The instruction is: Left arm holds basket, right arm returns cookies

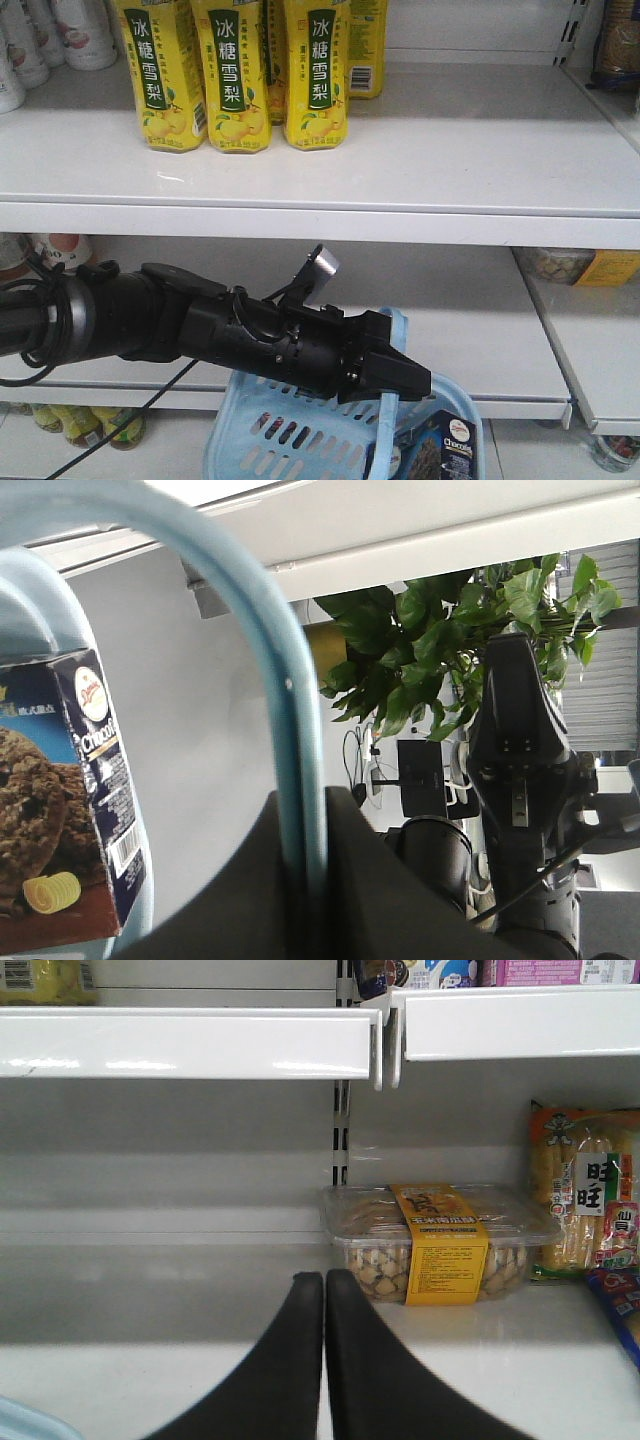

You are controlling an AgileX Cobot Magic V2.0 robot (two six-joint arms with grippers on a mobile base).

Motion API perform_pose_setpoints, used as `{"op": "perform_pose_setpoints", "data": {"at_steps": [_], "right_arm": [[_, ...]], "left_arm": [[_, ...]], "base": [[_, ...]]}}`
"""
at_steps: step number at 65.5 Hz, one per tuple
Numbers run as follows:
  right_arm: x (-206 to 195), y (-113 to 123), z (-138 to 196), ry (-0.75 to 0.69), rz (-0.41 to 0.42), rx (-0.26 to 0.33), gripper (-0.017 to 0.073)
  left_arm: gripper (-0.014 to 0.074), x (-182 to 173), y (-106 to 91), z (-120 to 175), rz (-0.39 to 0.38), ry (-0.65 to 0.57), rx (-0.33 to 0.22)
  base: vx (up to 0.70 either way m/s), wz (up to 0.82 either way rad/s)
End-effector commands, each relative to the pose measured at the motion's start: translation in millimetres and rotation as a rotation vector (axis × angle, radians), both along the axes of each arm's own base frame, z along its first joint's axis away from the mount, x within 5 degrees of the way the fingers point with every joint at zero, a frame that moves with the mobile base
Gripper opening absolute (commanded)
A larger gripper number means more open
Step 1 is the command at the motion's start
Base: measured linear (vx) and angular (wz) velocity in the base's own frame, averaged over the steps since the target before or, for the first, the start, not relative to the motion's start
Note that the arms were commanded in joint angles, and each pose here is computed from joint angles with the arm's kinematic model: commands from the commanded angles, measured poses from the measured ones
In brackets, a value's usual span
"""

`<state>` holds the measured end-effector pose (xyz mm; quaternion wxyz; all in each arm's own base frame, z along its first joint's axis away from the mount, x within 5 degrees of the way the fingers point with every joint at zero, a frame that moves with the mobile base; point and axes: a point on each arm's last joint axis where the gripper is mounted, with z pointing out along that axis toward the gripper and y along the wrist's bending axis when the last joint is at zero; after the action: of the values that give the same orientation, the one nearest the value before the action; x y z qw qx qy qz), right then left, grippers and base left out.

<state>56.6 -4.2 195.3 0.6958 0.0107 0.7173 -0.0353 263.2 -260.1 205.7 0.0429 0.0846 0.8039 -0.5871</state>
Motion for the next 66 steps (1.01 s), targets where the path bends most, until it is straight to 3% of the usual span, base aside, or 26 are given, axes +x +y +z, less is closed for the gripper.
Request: {"op": "perform_pose_setpoints", "data": {"at_steps": [1, 57, 66], "right_arm": [[-0.8, 0.6, 6.9, -0.086, 0.004, -0.017, -0.0008], [-0.8, 0.7, 7.1, -0.089, 0.004, -0.016, -0.0008], [-1.6, 1.0, 13.5, -0.138, 0.012, 0.085, -0.0008]], "left_arm": [[-0.0006, 2.9, -0.2, 29.6, 0.042, -0.073, -0.096], [-0.0006, 2.9, -0.2, 29.6, 0.042, -0.073, -0.096], [-0.0006, 2.9, -0.2, 29.6, 0.042, -0.073, -0.096]], "base": [[0.00, 0.00], [0.00, 0.00], [0.00, 0.00]]}}
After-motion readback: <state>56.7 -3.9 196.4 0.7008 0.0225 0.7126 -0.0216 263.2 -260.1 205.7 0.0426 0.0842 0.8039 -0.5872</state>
